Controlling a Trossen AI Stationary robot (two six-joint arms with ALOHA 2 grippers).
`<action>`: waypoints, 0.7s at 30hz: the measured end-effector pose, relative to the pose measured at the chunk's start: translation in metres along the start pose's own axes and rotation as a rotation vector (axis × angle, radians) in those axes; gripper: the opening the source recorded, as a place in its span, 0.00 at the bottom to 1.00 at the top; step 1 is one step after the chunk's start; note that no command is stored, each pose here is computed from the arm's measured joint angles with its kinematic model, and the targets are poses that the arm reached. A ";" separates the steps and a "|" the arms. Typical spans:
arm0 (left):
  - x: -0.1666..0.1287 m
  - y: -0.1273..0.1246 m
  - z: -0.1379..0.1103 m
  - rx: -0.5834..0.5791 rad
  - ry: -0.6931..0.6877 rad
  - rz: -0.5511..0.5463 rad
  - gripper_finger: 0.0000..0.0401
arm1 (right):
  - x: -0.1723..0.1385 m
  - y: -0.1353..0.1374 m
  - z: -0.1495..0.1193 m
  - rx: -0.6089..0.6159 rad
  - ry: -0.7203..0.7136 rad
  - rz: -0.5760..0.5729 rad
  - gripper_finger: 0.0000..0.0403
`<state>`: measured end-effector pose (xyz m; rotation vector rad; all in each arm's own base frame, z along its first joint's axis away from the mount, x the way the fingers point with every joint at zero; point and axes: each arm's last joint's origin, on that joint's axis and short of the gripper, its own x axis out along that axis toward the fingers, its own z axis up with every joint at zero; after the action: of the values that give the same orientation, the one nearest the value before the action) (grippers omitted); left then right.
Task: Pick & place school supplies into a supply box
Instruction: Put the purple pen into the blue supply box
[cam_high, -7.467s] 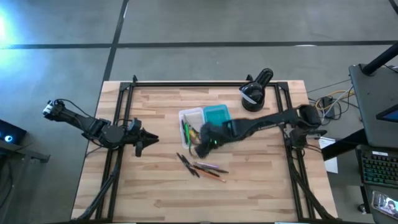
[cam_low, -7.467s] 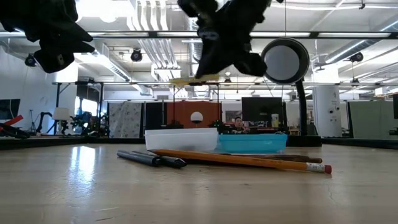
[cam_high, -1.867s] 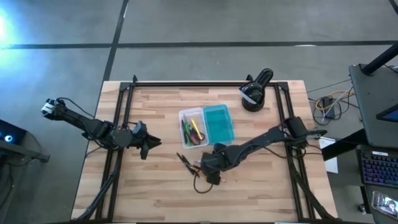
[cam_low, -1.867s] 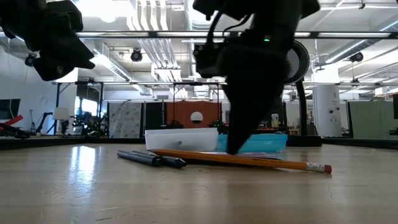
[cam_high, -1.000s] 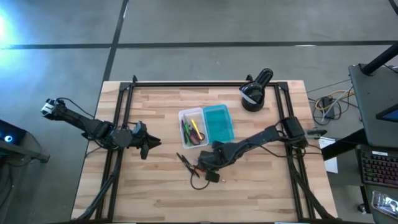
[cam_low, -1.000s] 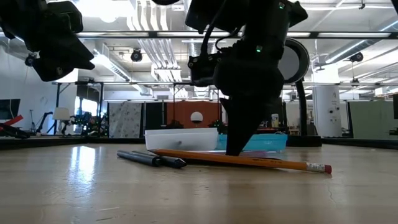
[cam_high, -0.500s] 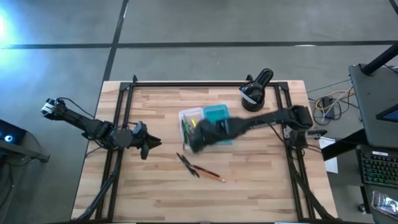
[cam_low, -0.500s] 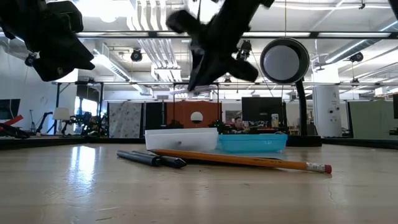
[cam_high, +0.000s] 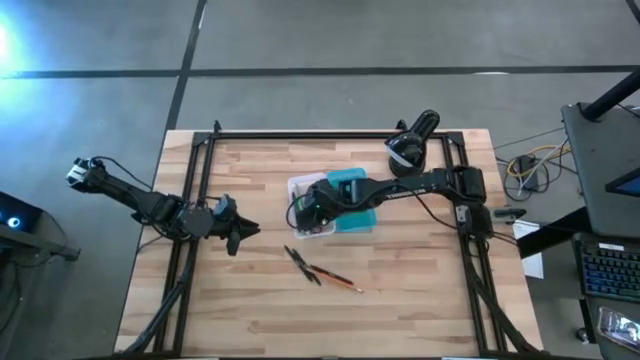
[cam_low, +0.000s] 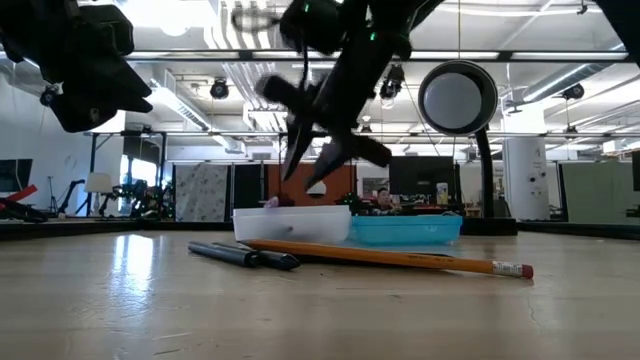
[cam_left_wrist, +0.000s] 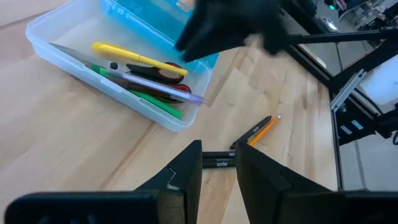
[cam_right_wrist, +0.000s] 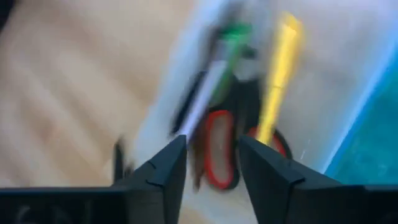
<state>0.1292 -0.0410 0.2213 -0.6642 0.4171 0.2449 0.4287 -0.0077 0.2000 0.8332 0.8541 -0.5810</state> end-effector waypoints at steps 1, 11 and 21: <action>0.000 0.000 0.000 0.000 0.000 0.000 0.20 | -0.010 0.007 -0.004 -0.110 -0.010 0.018 0.36; 0.001 0.000 -0.001 0.042 0.004 0.005 0.20 | -0.061 0.035 -0.098 -0.672 0.185 -0.028 0.41; 0.006 -0.001 -0.003 0.037 0.017 0.020 0.20 | -0.032 0.035 -0.050 -0.311 -0.053 0.038 0.33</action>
<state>0.1342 -0.0431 0.2174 -0.6265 0.4443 0.2504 0.4163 0.0569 0.2216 0.5476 0.8526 -0.4213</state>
